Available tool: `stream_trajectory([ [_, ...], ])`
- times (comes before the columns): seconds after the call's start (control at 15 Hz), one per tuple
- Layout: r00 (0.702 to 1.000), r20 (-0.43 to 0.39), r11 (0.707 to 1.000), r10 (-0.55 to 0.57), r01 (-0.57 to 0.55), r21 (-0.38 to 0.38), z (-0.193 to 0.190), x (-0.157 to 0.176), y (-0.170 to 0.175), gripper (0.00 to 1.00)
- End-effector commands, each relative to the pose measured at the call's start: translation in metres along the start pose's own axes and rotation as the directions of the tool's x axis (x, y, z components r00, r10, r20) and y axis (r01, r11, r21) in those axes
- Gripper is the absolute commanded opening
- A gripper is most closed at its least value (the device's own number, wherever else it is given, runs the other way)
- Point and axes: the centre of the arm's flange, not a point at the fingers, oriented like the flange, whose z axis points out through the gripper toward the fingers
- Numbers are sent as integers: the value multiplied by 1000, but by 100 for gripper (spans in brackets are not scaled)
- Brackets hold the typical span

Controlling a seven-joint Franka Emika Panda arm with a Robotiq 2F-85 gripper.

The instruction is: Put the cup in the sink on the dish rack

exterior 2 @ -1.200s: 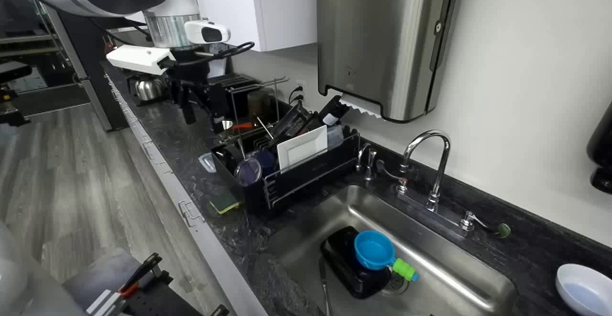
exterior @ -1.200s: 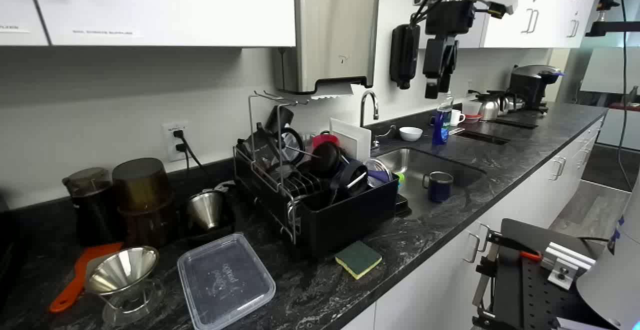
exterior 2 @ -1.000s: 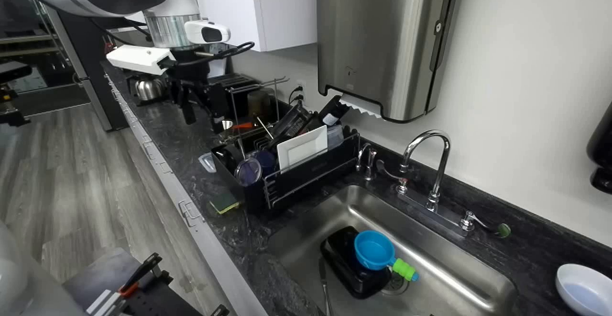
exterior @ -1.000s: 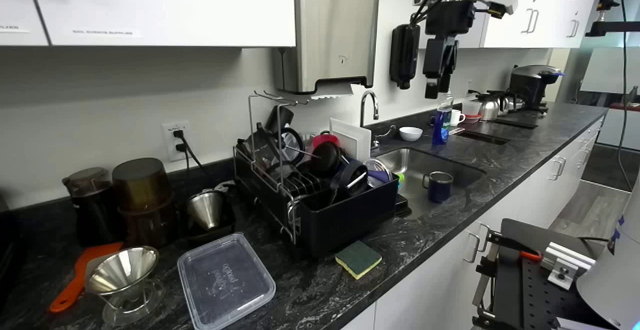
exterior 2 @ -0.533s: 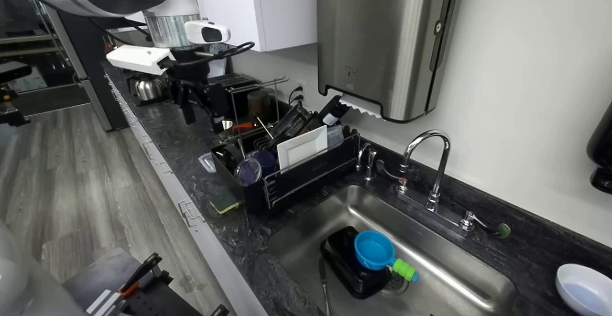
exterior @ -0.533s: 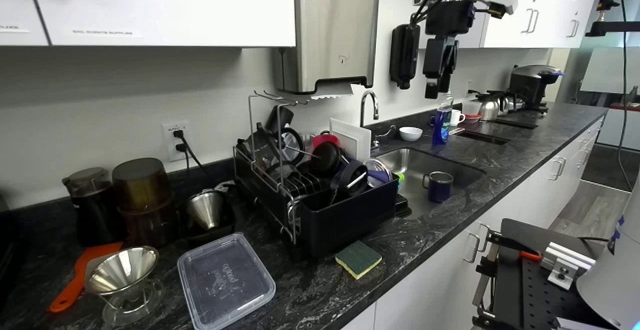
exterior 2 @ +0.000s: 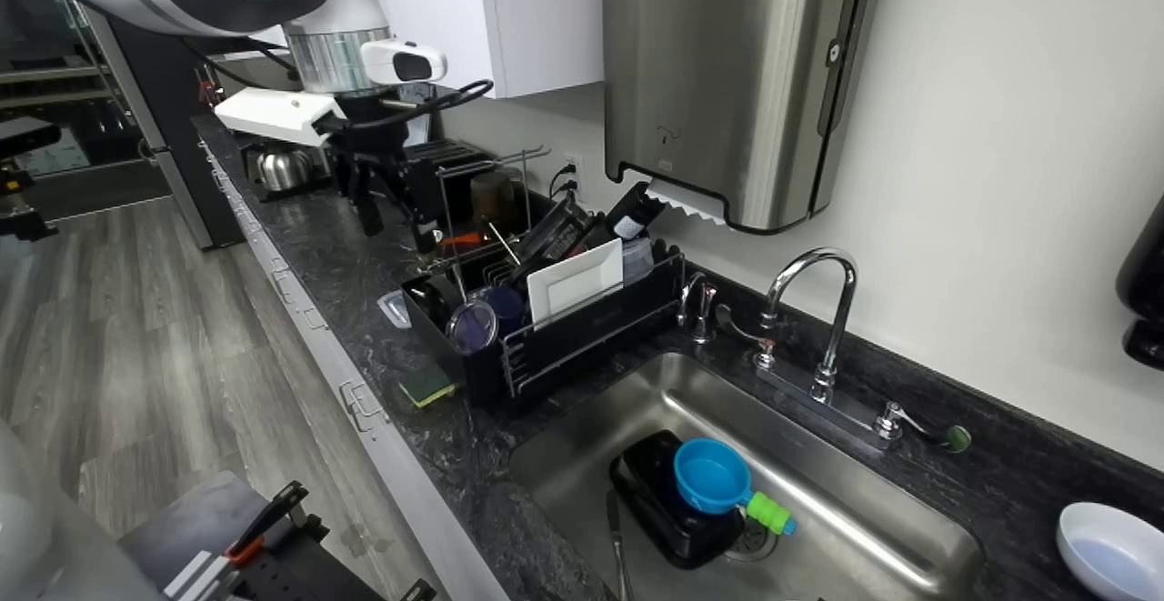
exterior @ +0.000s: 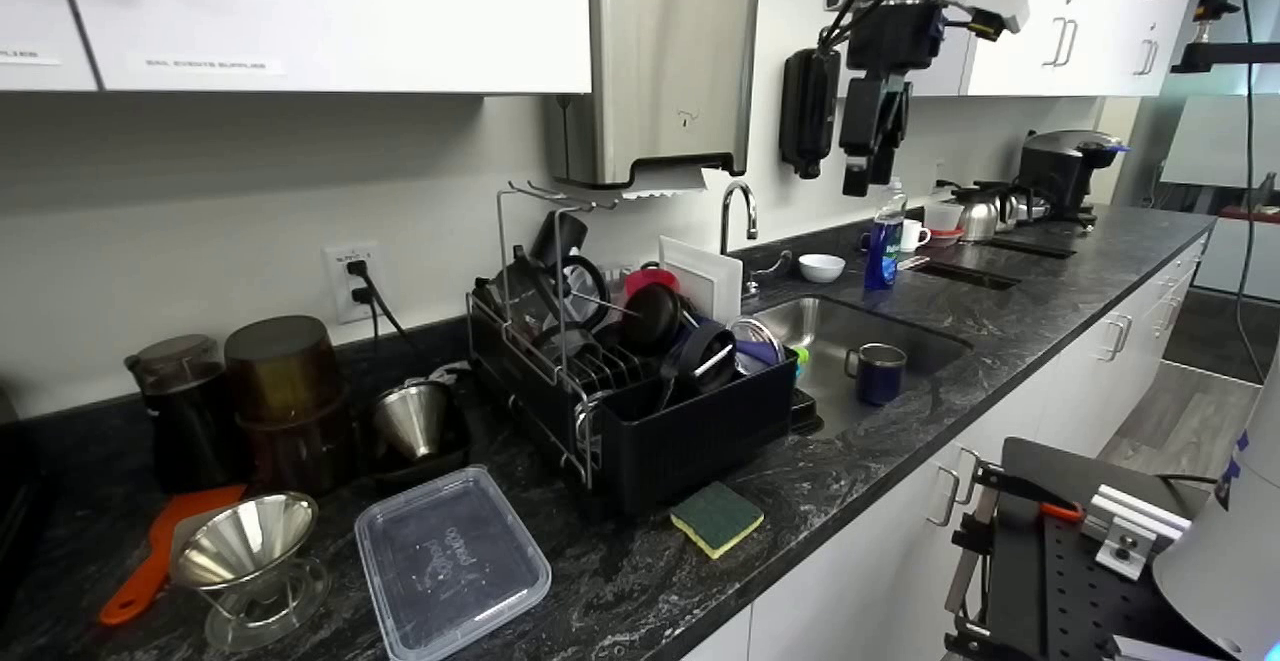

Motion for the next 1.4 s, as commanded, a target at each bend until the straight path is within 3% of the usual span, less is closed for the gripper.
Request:
stream_trajectory([
  [0.0, 1000, -21, 1000, -1, 1, 10, 14, 20, 31, 100],
  [0.53, 989, 18, 988, 149, -149, 28, 57, 34, 128, 100],
  [1.0, 966, 55, 967, 251, -249, -50, 105, 43, 212, 100],
  [1.07, 969, 42, 970, 243, -242, -25, 95, 28, 196, 100],
  [1.33, 964, 57, 966, 258, -256, -41, 107, 37, 209, 100],
])
